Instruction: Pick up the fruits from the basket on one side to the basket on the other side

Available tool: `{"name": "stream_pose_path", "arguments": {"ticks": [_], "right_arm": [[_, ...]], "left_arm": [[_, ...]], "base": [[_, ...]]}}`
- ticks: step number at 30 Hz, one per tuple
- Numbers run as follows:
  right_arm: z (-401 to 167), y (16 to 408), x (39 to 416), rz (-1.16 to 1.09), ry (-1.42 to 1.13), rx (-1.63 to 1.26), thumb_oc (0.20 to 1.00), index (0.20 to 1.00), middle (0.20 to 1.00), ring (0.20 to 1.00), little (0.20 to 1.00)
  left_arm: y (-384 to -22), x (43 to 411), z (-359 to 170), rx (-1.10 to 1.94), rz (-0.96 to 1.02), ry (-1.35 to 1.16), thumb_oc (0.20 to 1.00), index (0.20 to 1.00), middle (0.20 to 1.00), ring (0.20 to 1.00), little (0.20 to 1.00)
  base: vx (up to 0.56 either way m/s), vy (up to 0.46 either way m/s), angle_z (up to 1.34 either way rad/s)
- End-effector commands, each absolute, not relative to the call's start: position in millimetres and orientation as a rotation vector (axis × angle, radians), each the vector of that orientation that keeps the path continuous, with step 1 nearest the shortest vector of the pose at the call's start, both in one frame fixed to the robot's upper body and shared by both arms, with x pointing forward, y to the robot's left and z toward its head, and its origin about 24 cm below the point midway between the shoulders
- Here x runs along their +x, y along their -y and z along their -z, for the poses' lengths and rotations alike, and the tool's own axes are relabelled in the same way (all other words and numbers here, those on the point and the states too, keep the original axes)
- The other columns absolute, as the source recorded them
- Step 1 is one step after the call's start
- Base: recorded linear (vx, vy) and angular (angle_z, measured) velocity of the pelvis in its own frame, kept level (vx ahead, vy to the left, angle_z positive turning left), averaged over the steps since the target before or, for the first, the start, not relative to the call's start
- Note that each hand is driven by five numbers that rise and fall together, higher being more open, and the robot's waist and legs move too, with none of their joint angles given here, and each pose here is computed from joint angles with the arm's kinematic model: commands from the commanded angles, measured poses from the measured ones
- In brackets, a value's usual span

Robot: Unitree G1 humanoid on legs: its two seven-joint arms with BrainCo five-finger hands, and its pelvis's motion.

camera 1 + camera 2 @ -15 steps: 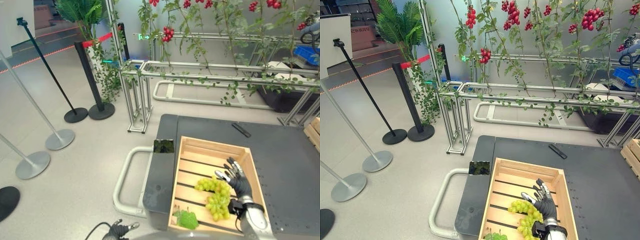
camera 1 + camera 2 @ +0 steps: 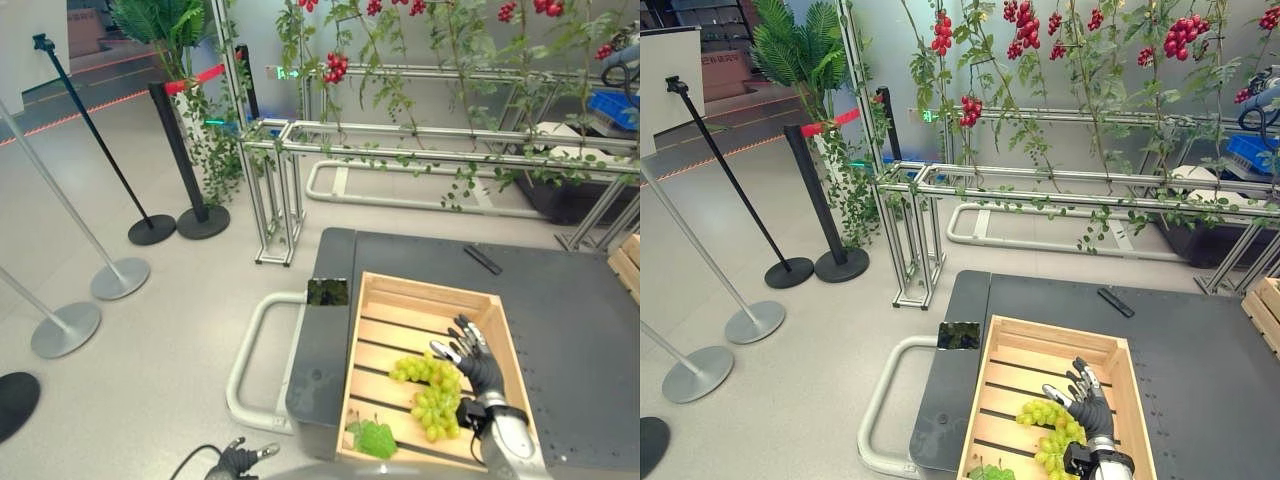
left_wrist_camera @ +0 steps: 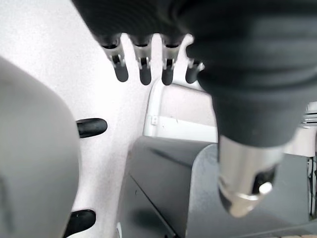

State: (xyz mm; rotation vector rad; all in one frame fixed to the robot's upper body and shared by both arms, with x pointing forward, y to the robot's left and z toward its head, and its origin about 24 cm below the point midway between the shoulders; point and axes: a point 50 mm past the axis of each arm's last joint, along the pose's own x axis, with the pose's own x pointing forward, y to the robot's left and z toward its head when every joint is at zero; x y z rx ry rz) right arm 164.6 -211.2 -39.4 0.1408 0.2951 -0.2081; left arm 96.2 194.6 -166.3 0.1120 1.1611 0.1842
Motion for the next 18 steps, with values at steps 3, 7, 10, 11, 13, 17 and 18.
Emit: {"name": "stream_pose_path", "arguments": {"ticks": [3, 7, 10, 11, 13, 17, 18], "right_arm": [[3.3, 208.6, 190.4, 0.188, -0.089, 0.174, 1.0, 1.0, 1.0, 1.0, 1.0], [-4.1, 210.1, 194.2, 0.177, -0.057, 0.146, 1.0, 1.0, 1.0, 1.0, 1.0], [-16.6, 211.2, 201.4, 0.17, 0.006, 0.116, 1.0, 1.0, 1.0, 1.0, 1.0], [-19.7, 210.4, 204.0, 0.166, 0.022, 0.105, 1.0, 1.0, 1.0, 1.0, 1.0], [-22.3, 209.2, 204.9, 0.143, 0.028, 0.078, 1.0, 1.0, 1.0, 1.0, 1.0], [-24.4, 217.4, 200.3, 0.137, 0.013, -0.007, 1.0, 1.0, 1.0, 1.0, 1.0], [-24.4, 217.3, 200.3, 0.137, 0.012, -0.007, 1.0, 1.0, 1.0, 1.0, 1.0]], "left_arm": [[-194.7, 122.1, 158.5, 0.069, -0.251, -1.062, 1.0, 1.0, 1.0, 1.0, 1.0], [-193.3, 138.8, 151.3, 0.054, -0.254, -0.983, 1.0, 1.0, 1.0, 1.0, 1.0], [-194.6, 161.5, 139.1, 0.042, -0.265, -0.87, 1.0, 1.0, 1.0, 1.0, 1.0], [-195.1, 170.2, 133.2, 0.032, -0.271, -0.821, 1.0, 1.0, 1.0, 1.0, 1.0], [-197.7, 187.9, 117.8, 0.002, -0.283, -0.705, 1.0, 1.0, 1.0, 1.0, 1.0], [-196.0, 213.0, 88.2, -0.043, -0.239, -0.523, 1.0, 1.0, 1.0, 1.0, 1.0], [-196.0, 213.0, 88.2, -0.043, -0.239, -0.524, 1.0, 1.0, 1.0, 1.0, 1.0]], "base": [[-0.08, 0.049, 0.0], [-0.13, 0.054, -0.08], [-0.15, 0.034, -0.18], [-0.24, 0.024, -0.37], [-0.16, 0.009, -0.84], [-0.09, 0.01, -0.21], [-0.08, -0.05, -0.12]]}}
